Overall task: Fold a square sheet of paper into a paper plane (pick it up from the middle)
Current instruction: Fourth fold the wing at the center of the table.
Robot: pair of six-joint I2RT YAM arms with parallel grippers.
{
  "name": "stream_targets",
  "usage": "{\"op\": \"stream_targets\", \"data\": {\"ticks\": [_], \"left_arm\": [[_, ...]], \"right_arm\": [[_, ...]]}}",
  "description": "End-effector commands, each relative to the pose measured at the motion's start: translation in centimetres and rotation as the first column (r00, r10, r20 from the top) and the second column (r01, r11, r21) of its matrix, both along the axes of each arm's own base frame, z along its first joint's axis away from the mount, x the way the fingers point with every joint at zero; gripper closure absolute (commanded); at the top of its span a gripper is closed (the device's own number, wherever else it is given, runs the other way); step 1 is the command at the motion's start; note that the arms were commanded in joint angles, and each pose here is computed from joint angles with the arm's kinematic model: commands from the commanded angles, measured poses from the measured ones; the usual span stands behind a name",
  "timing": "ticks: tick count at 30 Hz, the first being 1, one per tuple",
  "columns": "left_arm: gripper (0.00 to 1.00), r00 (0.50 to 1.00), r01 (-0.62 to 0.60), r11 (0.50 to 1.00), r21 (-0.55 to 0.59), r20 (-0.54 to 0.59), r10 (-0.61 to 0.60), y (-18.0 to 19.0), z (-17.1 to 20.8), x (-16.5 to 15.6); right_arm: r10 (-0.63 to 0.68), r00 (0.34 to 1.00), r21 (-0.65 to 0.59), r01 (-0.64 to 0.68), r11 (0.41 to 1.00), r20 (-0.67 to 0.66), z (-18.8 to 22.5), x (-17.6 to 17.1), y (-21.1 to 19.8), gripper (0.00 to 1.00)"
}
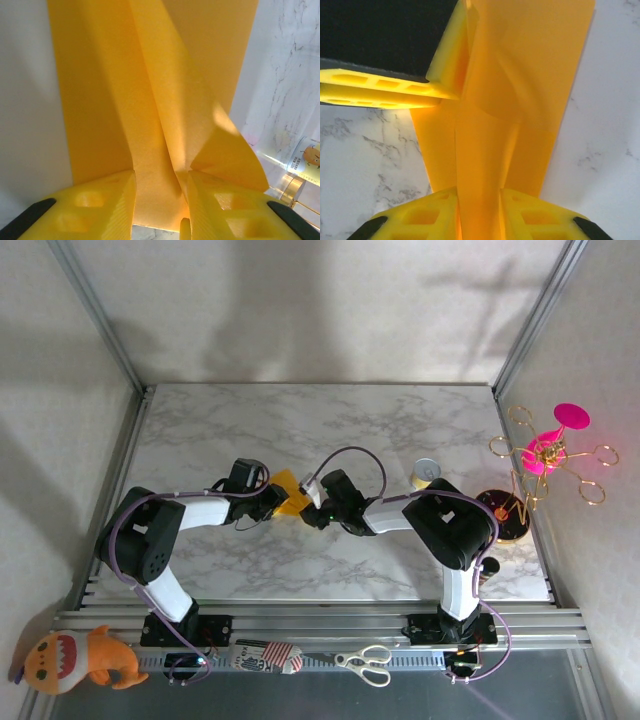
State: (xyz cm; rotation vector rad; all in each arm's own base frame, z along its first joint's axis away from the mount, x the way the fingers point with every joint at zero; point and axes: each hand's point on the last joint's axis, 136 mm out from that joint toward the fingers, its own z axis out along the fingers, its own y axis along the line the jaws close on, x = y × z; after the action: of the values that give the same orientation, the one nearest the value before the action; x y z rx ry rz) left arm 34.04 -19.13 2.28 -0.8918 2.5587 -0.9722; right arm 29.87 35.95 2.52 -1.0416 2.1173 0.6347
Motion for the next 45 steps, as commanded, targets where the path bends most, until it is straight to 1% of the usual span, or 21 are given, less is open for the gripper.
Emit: {"op": "stream_targets", "data": {"ticks": [1, 10, 18, 20, 24, 28, 31, 39, 43, 45], "left_arm": [[0.67, 0.999, -0.006, 0.998, 0.063, -0.038, 0.008, 0.6, -1.4, -0.4], [0.67, 0.999, -0.002, 0.997, 0.074, -0.045, 0.006, 0.7, -1.5, -0.5], [0.67, 0.999, -0.005, 0.997, 0.074, -0.045, 0.008, 0.8, -1.5, -0.4], [0.67, 0.999, -0.005, 0.997, 0.073, -0.044, 0.008, 0.8, -1.4, -0.4], [0.67, 0.999, -0.005, 0.997, 0.075, -0.038, 0.008, 0.8, -1.2, -0.3], [0.67, 1.0, -0.008, 0.997, 0.072, -0.029, 0.01, 0.7, -0.7, -0.1], [0.67, 1.0, -0.011, 0.997, 0.076, -0.012, 0.012, 0.9, 0.0, 0.2], [0.66, 0.996, -0.016, 0.998, 0.062, 0.086, 0.011, 1.2, 3.2, 1.2], [0.66, 0.994, 0.001, 1.0, 0.024, 0.113, -0.004, 0.6, 3.7, 1.2], [0.66, 0.993, 0.012, 1.0, 0.0, 0.122, -0.012, 0.3, 3.7, 1.2]], "right_arm": [[0.011, 0.999, -0.039, -0.009, 0.999, 0.048, 0.5, 0.9, -0.1, 0.72], [0.088, 0.994, -0.078, -0.083, 0.993, 0.06, -0.6, 0.2, -0.1, 0.75], [0.111, 0.992, -0.102, -0.104, 0.989, 0.056, -1.3, 0.2, 0.0, 0.75], [0.107, 0.993, -0.109, -0.1, 0.989, 0.053, -1.5, 0.2, -0.1, 0.77], [0.104, 0.994, -0.104, -0.099, 0.99, 0.043, -1.6, 0.2, -0.1, 0.83], [0.102, 0.995, -0.067, -0.101, 0.993, 0.009, -1.5, -0.3, 0.0, 0.92], [0.087, 0.996, -0.035, -0.088, 0.995, -0.028, -1.7, -0.5, -0.1, 0.95], [0.097, 0.982, 0.098, -0.081, 0.992, -0.164, -1.0, -1.4, 0.1, 0.99], [0.106, 0.966, 0.164, -0.068, 0.984, -0.236, -0.5, -1.8, 0.3, 0.99], [0.089, 0.959, 0.178, -0.041, 0.983, -0.27, -0.4, -1.7, 0.2, 1.0]]}}
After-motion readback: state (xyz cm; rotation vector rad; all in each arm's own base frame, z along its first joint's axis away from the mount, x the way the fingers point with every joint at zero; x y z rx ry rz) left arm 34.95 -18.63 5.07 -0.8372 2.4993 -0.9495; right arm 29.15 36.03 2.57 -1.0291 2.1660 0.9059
